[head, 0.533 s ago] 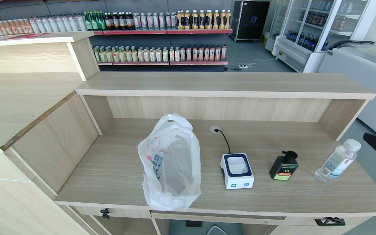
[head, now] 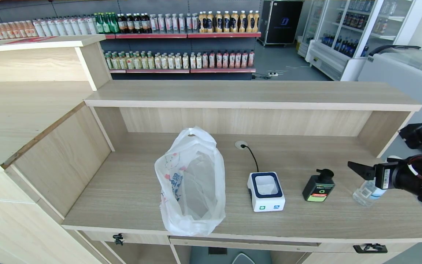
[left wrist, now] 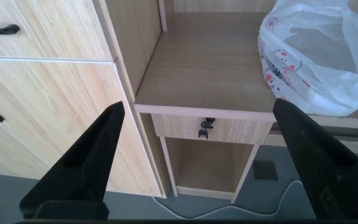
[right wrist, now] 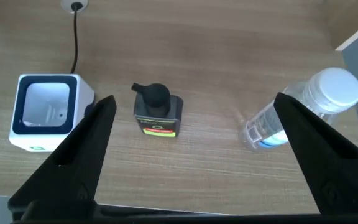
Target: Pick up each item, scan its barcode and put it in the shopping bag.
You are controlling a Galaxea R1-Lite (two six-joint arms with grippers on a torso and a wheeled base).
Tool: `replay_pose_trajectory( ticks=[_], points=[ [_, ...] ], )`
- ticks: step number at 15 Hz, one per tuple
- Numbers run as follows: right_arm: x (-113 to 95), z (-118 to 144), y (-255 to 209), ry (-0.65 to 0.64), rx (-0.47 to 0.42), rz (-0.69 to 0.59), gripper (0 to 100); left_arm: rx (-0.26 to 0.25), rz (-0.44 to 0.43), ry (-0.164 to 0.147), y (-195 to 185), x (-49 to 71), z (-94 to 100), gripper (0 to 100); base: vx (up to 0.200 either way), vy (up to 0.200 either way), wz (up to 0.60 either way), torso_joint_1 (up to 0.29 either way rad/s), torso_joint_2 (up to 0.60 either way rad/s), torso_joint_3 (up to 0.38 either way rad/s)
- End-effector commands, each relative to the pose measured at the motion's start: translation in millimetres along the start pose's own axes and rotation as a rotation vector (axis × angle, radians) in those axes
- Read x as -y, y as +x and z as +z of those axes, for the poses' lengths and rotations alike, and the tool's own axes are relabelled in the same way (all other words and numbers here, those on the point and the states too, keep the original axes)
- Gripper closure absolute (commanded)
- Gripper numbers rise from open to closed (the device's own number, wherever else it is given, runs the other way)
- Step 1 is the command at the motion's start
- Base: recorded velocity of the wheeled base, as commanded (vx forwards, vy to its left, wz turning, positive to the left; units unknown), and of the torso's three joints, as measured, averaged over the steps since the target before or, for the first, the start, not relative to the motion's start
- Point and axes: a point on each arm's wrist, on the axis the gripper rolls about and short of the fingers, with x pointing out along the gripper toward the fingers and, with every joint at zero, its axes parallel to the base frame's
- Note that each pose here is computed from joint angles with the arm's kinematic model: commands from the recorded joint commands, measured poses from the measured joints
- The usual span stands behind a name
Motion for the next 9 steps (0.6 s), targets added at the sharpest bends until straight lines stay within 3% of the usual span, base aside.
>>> replay_pose_trajectory(
  ticks=[1, 5, 9],
  points=[
    [0, -25, 17, 0.001, -0.117, 0.033, 0, 0.001, 0.001, -0.001, 0, 0.0, 0.1, 0, 0.0, 0.0, 0.0, 0.0, 0.0, 0.0],
    [0, -53, 28, -0.016, -0.23, 0.087, 0, 0.0, 0.001, 0.001, 0, 0.0, -0.1, 0, 0.0, 0.0, 0.0, 0.0, 0.0, 0.0],
    [2, -64, 43, -0.021, -0.249, 0.087, 0, 0.001, 0.001, -0.001, 0, 0.0, 0.1, 0, 0.0, 0.0, 0.0, 0.0, 0.0, 0.0]
  ],
)
